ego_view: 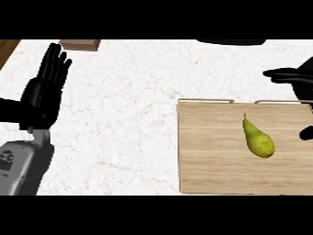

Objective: Pick the pear from the tray and place it in the pot

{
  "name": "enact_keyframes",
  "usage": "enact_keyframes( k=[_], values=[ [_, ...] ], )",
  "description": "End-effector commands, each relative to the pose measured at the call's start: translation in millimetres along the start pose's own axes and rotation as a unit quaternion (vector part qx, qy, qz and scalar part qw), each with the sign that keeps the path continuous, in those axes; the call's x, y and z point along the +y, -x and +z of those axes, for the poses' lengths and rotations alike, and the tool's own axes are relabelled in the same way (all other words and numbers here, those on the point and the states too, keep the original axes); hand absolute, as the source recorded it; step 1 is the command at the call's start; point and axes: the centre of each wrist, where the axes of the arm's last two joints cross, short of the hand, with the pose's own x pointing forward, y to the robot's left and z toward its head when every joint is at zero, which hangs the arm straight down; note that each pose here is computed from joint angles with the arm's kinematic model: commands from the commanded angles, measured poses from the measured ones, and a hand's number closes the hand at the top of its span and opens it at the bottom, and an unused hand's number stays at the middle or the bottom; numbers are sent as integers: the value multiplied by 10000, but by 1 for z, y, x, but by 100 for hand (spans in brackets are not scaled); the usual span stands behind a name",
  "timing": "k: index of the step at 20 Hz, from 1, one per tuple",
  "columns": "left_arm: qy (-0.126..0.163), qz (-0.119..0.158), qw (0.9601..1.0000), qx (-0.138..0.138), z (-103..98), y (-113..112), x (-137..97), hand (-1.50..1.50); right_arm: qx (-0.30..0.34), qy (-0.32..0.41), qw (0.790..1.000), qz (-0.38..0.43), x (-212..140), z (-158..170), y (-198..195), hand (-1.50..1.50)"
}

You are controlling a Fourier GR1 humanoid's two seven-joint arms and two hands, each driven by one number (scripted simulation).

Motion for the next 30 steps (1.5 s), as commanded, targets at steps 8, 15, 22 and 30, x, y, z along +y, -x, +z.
enact_keyframes(
  k=[8,15,22,30],
  values=[
    [-11,11,10000,55,9,12,-3,0,-285,-1525,9869,-436,32,-9,36,-150],
    [-149,-90,9998,134,5,4,19,0,-658,-1623,9836,-438,69,-11,53,-150],
    [-257,-68,9995,144,9,9,19,0,-843,-1400,9859,-347,66,-15,59,-150],
    [-186,-46,9998,97,4,19,17,0,-470,-1502,9875,-57,62,-54,70,-150]
  ],
)
